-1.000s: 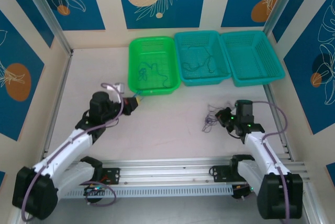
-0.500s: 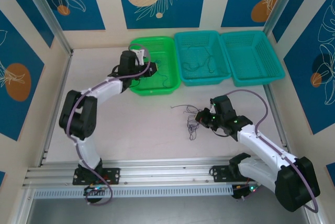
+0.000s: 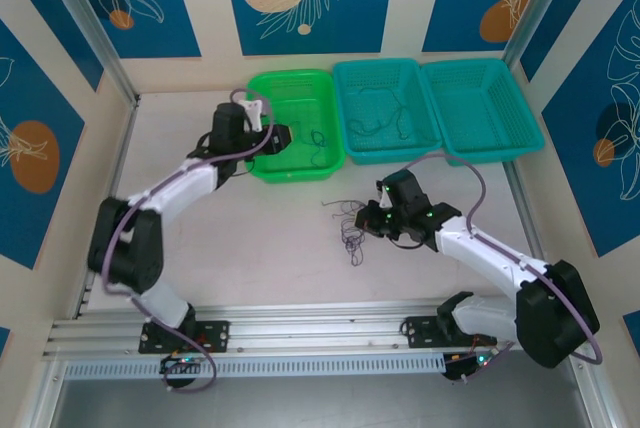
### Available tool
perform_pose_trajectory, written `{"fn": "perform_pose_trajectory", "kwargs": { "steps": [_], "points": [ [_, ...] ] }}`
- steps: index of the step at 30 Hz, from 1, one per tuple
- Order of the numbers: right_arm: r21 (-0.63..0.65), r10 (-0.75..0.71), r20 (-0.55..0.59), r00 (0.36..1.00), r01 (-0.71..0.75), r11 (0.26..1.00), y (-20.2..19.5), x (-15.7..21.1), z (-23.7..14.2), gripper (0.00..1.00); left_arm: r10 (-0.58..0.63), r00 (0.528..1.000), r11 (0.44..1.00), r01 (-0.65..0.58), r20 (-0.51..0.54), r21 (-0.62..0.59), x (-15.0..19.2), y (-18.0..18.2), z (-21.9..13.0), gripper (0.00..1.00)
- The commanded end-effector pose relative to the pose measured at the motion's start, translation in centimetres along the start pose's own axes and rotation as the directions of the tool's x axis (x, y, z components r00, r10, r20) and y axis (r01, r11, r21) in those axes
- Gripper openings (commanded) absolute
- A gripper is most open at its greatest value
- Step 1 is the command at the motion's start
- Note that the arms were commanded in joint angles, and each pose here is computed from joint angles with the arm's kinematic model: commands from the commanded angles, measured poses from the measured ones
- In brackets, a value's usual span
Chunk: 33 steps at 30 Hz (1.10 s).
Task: Untangle the cables
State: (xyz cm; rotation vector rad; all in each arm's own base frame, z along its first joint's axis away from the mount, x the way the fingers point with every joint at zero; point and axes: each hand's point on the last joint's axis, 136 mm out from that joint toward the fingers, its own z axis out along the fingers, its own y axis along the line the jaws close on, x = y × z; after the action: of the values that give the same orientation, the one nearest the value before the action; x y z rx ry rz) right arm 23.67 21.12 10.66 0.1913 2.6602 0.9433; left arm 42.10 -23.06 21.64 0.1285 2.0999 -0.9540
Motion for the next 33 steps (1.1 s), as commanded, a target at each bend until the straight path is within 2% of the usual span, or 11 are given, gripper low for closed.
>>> {"fn": "perform_pose_trajectory", "kwargs": {
  "steps": [1, 5, 10, 12, 14, 17, 20, 25, 28, 33],
  "points": [
    [-0.135, -0.162, -0.038, 0.986, 0.155, 0.979, 4.1, 0.1, -0.3, 0.00, 0.025, 0.999, 0.988, -0.028, 0.024, 0.150, 1.5, -4.0, -3.8, 0.28],
    [-0.208, -0.291, -0.069, 0.954, 0.272, 0.940, 6.7, 0.6, -1.0, 0.00, 0.138, 0.990, 0.970, -0.139, 0.021, 0.200, 5.7, -6.3, -7.6, 0.27],
    [-0.351, -0.427, -0.086, 0.900, 0.374, 0.858, 9.9, 1.9, -2.8, 0.00, 0.232, 0.973, 0.952, -0.229, 0.007, 0.201, 10.8, -6.1, -11.0, 0.28],
    [-0.341, -0.442, -0.075, 0.894, 0.394, 0.854, 9.9, 1.8, -3.2, 0.00, 0.238, 0.971, 0.951, -0.234, 0.003, 0.202, 12.1, -5.6, -11.8, 0.30],
    [-0.269, -0.438, -0.050, 0.898, 0.410, 0.872, 8.7, 1.1, -3.0, 0.00, 0.250, 0.968, 0.948, -0.244, -0.006, 0.205, 13.5, -5.2, -12.0, 0.33],
    [-0.187, -0.429, -0.043, 0.902, 0.414, 0.891, 6.9, 0.5, -2.6, 0.00, 0.291, 0.956, 0.937, -0.277, -0.036, 0.213, 15.2, -4.8, -11.6, 0.36],
    [-0.236, -0.440, -0.055, 0.896, 0.416, 0.878, 7.4, 1.1, -2.8, 0.00, 0.384, 0.922, 0.900, -0.362, -0.047, 0.244, 16.5, -5.3, -10.7, 0.40],
    [-0.293, -0.466, -0.034, 0.884, 0.437, 0.850, 8.7, 1.3, -3.9, 0.00, 0.583, 0.810, 0.787, -0.583, 0.063, 0.204, 17.9, -4.5, -8.5, 0.54],
    [-0.332, -0.478, -0.016, 0.878, 0.446, 0.831, 9.6, 1.4, -4.8, 0.00, 0.637, 0.767, 0.746, -0.639, 0.077, 0.188, 17.8, -4.2, -7.0, 0.59],
    [-0.407, -0.496, 0.018, 0.868, 0.460, 0.789, 11.3, 1.8, -6.8, 0.00, 0.670, 0.733, 0.709, -0.679, 0.116, 0.192, 17.0, -4.6, -4.4, 0.69]
  ]
}}
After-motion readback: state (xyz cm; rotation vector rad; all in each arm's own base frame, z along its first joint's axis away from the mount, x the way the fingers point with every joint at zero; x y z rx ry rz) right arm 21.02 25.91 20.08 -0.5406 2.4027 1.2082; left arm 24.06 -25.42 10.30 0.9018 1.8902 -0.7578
